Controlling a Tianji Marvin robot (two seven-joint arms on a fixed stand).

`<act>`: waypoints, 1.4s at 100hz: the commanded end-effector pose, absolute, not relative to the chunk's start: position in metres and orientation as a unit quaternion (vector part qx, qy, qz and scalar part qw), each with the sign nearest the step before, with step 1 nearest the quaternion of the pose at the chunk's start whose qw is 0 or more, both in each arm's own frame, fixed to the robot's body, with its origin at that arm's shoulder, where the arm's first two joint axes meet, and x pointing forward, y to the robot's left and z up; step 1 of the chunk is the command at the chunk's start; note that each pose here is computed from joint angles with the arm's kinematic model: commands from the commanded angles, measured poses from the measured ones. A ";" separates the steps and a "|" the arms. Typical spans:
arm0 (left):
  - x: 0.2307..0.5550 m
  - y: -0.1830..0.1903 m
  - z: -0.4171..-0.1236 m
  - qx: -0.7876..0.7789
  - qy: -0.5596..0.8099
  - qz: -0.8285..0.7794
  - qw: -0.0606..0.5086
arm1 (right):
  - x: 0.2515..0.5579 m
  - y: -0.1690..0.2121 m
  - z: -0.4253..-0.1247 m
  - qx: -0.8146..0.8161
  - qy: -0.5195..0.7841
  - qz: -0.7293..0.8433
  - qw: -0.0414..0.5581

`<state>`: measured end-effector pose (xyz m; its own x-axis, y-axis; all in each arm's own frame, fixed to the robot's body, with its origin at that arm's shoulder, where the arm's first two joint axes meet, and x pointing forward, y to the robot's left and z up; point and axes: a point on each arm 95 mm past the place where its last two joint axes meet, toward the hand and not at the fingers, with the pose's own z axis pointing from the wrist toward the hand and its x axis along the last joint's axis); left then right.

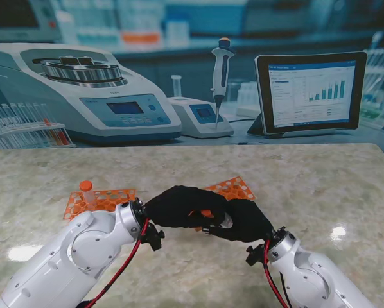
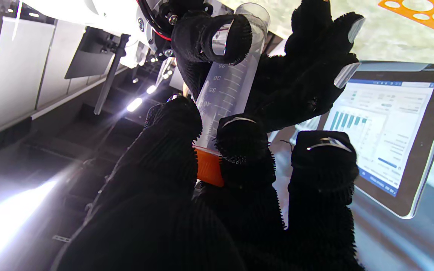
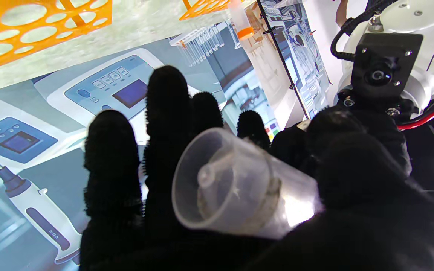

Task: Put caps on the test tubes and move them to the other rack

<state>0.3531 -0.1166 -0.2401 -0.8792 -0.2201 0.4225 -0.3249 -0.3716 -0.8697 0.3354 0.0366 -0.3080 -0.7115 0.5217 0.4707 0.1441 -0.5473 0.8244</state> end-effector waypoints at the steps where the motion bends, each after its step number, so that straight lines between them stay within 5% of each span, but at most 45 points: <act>1: 0.353 -0.114 -0.238 0.244 -0.562 0.790 0.031 | 0.334 0.038 -0.309 0.363 0.461 0.801 0.117; 140: 0.360 -0.051 -0.249 0.302 -0.565 0.766 -0.049 | 0.348 0.034 -0.311 0.381 0.507 0.763 0.128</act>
<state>0.3592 -0.0560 -0.2447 -0.8233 -0.3987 0.4040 -0.2646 -0.3600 -0.8946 0.3468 0.0335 -0.3113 -0.6799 0.5795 0.4492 0.1817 -0.4603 0.8689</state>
